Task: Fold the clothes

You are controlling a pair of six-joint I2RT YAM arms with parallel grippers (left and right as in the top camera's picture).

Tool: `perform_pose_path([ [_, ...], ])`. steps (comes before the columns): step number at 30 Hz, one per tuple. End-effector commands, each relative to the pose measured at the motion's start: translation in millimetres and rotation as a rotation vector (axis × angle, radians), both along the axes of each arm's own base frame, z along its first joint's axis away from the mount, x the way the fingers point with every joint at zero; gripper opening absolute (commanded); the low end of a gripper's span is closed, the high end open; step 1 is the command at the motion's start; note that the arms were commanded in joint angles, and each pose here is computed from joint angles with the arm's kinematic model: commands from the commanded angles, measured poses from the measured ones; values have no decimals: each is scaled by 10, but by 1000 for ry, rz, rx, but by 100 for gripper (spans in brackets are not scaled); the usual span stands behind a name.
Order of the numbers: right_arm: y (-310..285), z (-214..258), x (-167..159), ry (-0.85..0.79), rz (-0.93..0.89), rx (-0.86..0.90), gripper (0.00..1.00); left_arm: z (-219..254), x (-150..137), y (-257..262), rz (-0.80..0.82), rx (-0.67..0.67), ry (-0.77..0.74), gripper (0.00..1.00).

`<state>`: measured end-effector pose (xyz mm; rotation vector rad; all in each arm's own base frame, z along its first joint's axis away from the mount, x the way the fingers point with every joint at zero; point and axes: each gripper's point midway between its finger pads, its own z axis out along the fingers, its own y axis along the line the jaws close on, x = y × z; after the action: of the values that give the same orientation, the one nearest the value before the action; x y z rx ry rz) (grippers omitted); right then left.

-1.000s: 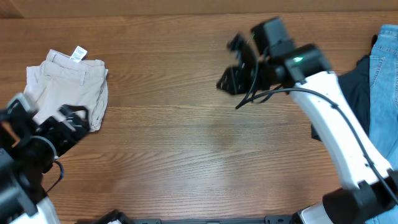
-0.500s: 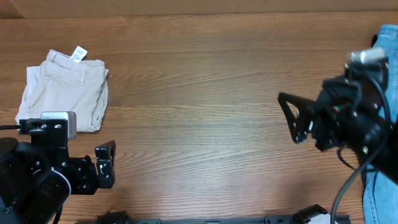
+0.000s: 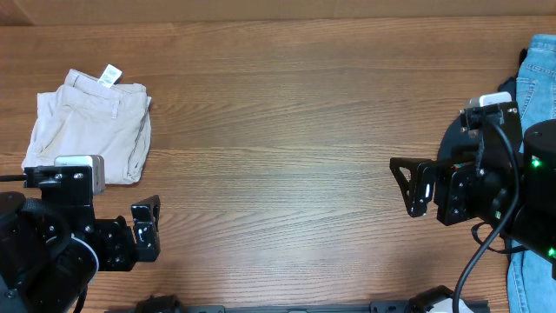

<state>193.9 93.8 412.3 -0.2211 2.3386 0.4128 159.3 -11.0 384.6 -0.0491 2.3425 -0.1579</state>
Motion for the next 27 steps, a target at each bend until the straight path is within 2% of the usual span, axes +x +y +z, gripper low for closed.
perform_pose_path([
  [1,-22,23,2,-12,-10,-2,100,17,6,3,6,-2,-4,100],
  [5,-52,67,-50,-37,-9,-1,100,16,5,2,6,-1,-4,100],
  [9,-220,491,56,-314,-90,18,100,17,6,3,6,-1,-4,100],
  [12,-362,441,86,-428,-163,49,100,17,6,3,6,-1,-4,100],
  [17,-608,-437,266,-425,-294,33,100,17,6,3,6,-2,-4,100],
  [22,-506,-1595,309,-396,-244,63,100,17,6,3,6,-2,-4,100],
  [27,-418,-2349,308,-418,-200,96,100,16,5,2,6,-2,-3,100],
])
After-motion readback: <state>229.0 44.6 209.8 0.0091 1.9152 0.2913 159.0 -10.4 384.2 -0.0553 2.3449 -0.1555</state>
